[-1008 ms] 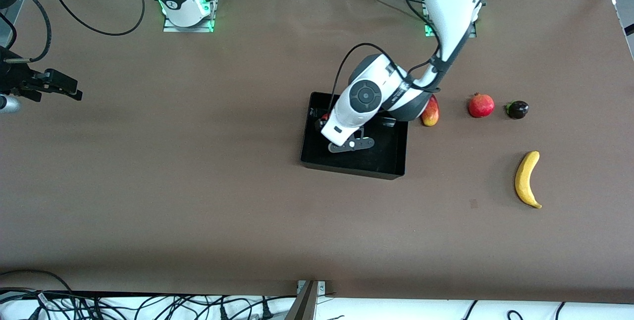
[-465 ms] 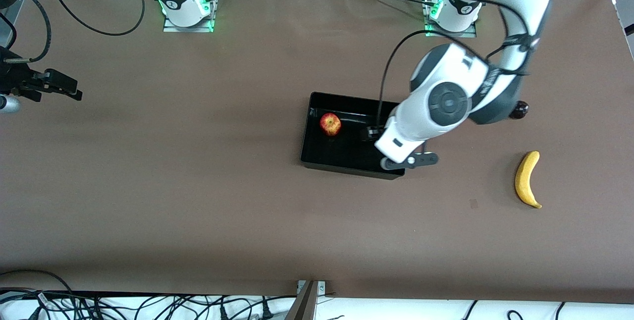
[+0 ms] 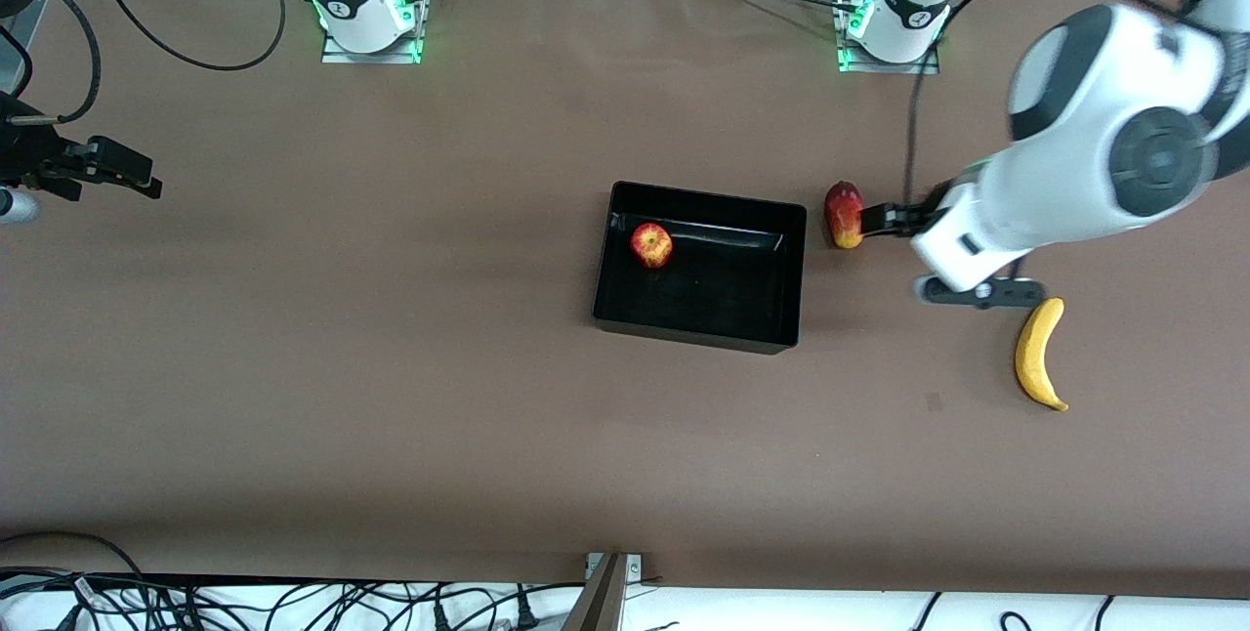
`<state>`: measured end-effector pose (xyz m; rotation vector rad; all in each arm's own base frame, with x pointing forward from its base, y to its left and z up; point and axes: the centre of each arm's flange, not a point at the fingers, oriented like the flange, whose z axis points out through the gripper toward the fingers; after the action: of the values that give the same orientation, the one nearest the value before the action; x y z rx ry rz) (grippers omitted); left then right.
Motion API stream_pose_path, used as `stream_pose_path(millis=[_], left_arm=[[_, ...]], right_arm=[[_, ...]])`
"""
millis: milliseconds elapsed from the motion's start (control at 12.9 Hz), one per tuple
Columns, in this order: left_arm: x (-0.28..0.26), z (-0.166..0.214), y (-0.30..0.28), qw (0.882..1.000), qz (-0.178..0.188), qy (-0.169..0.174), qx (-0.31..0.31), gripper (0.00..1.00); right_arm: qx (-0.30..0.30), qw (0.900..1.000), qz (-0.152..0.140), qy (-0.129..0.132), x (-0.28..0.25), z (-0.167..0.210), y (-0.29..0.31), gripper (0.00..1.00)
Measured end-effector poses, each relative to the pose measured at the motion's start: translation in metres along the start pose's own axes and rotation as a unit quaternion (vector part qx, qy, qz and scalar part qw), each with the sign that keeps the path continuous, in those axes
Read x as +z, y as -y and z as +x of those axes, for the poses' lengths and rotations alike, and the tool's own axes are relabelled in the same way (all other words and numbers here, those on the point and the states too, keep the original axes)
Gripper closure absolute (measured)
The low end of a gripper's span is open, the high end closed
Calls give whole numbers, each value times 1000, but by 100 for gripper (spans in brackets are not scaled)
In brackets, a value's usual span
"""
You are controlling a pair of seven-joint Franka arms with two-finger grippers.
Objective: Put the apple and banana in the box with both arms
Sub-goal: 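Move the left gripper back over the yellow banana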
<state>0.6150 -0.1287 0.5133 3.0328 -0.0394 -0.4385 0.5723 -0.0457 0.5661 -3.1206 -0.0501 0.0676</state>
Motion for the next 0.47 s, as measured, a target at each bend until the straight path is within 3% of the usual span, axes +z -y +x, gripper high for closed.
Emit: stream_pose_path(millis=[155, 465], left_arm=[[-9, -7, 36, 1000, 1, 14, 1, 0], [21, -8, 61, 998, 55, 17, 9, 0]], right_arm=[[0, 1000, 0, 0, 0, 0, 0, 0], [0, 1000, 0, 0, 0, 0, 0, 0]])
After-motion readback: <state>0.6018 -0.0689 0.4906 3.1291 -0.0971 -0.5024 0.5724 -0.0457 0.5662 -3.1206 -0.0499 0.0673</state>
